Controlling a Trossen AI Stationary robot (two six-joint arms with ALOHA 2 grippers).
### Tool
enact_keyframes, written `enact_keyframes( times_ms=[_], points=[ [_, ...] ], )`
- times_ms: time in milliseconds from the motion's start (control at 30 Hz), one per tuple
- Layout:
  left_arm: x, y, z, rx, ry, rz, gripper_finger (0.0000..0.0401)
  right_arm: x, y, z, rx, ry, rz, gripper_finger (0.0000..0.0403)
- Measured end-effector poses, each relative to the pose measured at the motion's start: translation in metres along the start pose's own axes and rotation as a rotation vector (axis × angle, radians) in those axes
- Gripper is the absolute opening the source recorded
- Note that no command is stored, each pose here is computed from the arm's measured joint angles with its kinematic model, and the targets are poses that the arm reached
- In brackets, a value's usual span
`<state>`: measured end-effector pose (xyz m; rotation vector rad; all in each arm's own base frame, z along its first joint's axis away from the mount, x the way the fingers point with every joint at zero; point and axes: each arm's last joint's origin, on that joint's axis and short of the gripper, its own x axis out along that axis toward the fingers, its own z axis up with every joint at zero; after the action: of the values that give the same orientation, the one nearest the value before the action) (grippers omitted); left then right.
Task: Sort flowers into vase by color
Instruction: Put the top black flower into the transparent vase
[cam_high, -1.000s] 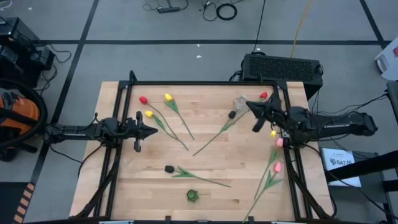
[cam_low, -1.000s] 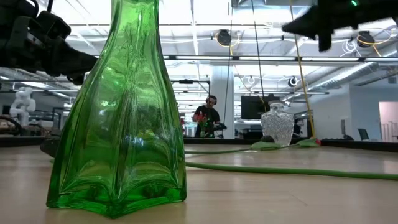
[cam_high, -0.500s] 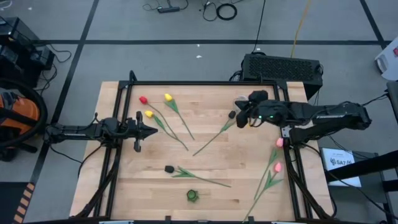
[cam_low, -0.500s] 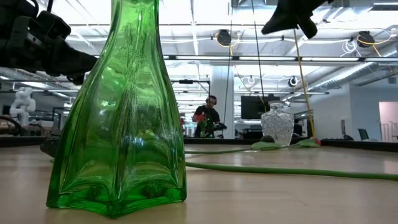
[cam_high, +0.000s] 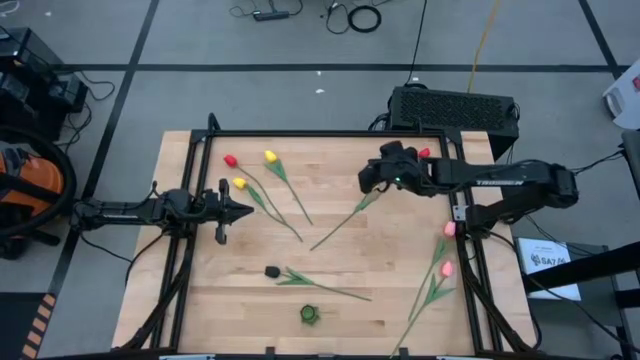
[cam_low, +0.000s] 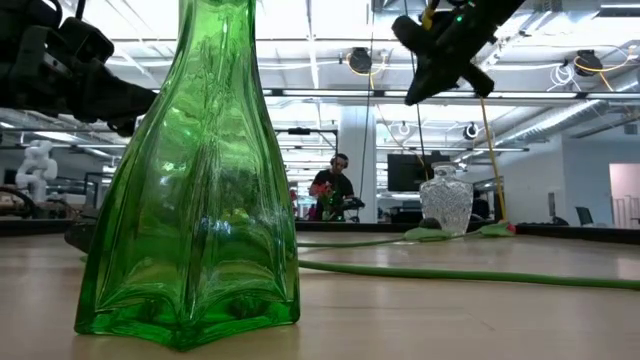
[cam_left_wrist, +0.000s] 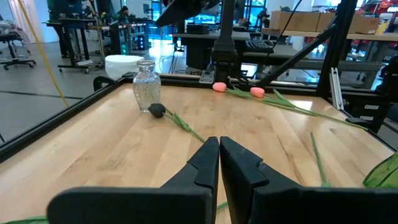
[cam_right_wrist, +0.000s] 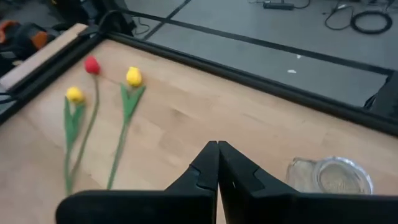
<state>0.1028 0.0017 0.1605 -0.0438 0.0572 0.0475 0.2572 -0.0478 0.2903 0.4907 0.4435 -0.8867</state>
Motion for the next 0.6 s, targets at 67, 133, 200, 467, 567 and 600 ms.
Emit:
enact_keyframes(
  times_ms=[67, 133, 200, 467, 567, 600],
  points=[
    [0.000, 0.000, 0.000, 0.000, 0.000, 0.000, 0.0022, 0.004, 0.000, -0.001, -0.028, 0.019, -0.005, 0.0000],
    [0.000, 0.000, 0.000, 0.000, 0.000, 0.000, 0.0022, 0.005, -0.001, -0.003, -0.030, 0.069, 0.027, 0.0000],
    [0.000, 0.000, 0.000, 0.000, 0.000, 0.000, 0.0022, 0.003, -0.003, -0.007, 0.003, 0.145, 0.054, 0.0000],
    [0.000, 0.000, 0.000, 0.000, 0.000, 0.000, 0.0022, -0.012, -0.012, -0.034, 0.225, 0.432, -0.063, 0.0000],
    [0.000, 0.000, 0.000, 0.000, 0.000, 0.000, 0.0022, -0.020, -0.007, -0.043, 0.323, 0.473, -0.087, 0.0000],
    [0.000, 0.000, 0.000, 0.000, 0.000, 0.000, 0.0022, -0.023, -0.005, -0.046, 0.355, 0.481, -0.098, 0.0000]
  ],
)
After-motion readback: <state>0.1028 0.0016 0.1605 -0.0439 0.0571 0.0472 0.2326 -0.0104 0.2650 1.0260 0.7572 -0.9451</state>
